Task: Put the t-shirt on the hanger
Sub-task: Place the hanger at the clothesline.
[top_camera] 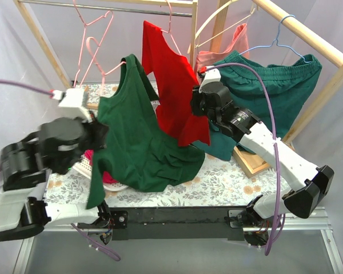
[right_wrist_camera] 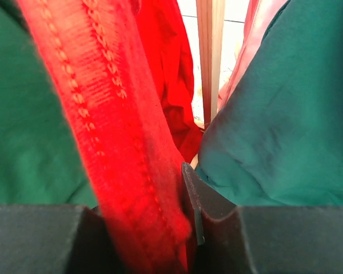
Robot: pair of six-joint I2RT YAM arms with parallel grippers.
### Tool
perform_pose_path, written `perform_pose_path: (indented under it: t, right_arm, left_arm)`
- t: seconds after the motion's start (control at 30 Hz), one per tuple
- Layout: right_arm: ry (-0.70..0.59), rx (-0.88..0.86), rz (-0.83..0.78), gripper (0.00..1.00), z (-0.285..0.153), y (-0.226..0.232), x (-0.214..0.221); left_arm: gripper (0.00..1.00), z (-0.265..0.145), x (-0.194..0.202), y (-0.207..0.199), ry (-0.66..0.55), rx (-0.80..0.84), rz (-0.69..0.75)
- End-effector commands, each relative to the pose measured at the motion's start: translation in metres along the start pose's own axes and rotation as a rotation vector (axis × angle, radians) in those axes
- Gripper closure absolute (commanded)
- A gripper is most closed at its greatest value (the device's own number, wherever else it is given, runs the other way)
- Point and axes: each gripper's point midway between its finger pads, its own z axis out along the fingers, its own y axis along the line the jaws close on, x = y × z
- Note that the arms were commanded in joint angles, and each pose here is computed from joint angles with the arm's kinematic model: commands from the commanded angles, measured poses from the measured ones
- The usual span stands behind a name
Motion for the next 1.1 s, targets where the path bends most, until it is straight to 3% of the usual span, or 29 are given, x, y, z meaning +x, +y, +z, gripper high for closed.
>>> perform_pose_path:
  t: [0.0,0.23,0.4,0.5,0.8,1.07]
  right_arm:
    - [-0.036,-0.012,0.026,0.7,-0.012,-0.002,-0.01]
    - [-0.03,-0.02,0.03,0.7,-0.016,-0.003,-0.007]
    - [-0.02,-0.028,0.038,0.7,-0.018,-0.003,-0.002]
    - [-0.02,-0.028,0.041,0.7,-0.02,-0.004,-0.001]
    - [-0.018,-0.029,0.033,0.71,-0.023,-0.006,-0.001]
    - [-0.012,-0.04,0.023,0.7,-0.023,-0.004,0.0]
  left_arm:
    - [1.0,0.033,-0.012,-0.007,-0.067,-0.156,-0.013]
    - [1.0,0.085,-0.004,-0.037,-0.041,-0.284,0.028]
    - [1.0,0.125,-0.011,-0.043,-0.007,-0.259,-0.021]
    - [1.0,0.136,-0.022,-0.045,-0.056,-0.243,-0.04]
    - [1.0,0.145,-0.063,-0.018,-0.184,-0.222,-0.064]
    - [1.0,0.143,-0.098,-0.007,-0.265,-0.21,0.008]
